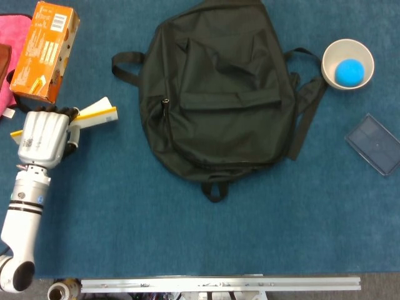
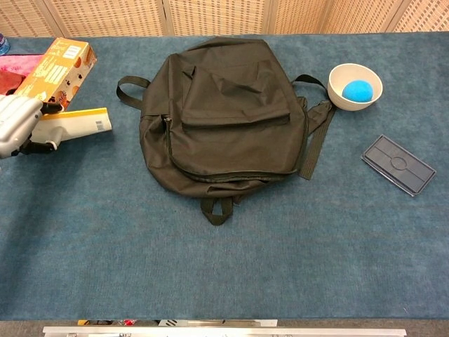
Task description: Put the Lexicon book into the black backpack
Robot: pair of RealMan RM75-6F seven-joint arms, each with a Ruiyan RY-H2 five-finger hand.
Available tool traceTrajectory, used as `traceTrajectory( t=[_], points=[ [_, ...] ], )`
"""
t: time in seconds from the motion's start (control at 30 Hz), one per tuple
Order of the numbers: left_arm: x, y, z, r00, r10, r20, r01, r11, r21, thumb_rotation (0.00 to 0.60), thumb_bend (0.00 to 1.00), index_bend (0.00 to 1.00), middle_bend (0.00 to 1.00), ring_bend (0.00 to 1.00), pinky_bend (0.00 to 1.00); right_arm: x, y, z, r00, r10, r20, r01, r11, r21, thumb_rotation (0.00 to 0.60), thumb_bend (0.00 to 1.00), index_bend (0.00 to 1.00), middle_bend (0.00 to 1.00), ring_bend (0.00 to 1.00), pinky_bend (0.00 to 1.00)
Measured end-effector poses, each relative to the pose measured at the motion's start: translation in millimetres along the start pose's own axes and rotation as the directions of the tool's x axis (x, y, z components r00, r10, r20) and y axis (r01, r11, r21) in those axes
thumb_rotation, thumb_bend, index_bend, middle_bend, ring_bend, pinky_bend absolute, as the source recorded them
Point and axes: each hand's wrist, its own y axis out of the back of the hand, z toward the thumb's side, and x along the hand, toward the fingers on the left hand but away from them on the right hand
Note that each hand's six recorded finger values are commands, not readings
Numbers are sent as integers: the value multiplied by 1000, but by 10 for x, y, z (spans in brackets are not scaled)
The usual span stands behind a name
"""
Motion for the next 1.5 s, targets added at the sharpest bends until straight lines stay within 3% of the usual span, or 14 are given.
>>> traceTrajectory(
  t=[0.3,0.7,0.9,1.13,1.33,1.5],
  points=[
    [-54,356,-13,980,163,111,-157,986,-61,600,458,748,625,473,455,-94,-18,254,999,43,-31,-45,997,-59,600,116,252,329,181,337],
    [-252,631,76,928,259,268,-222,961,-163,600,432,747,636,473,454,-346,-231,728,977,177,-119,-189,978,-91,600,48,252,346,188,345],
    [-340,643,123,919,259,295,-214,961,-177,600,428,748,637,473,454,-468,-488,1060,939,280,-199,-302,949,-89,600,25,252,346,192,345],
    [-445,670,167,914,265,307,-215,958,-189,600,425,751,637,474,453,-585,-908,1593,867,386,-314,-426,902,-67,600,17,252,346,192,345],
    [-499,680,185,913,265,311,-214,958,-188,600,425,753,637,474,453,-656,-1231,1972,818,438,-372,-485,874,-38,600,17,252,346,192,345],
    [-516,677,184,915,255,312,-209,962,-176,600,425,753,636,474,453,-717,-1488,2226,790,470,-394,-514,858,-6,600,28,252,346,192,345]
  ],
)
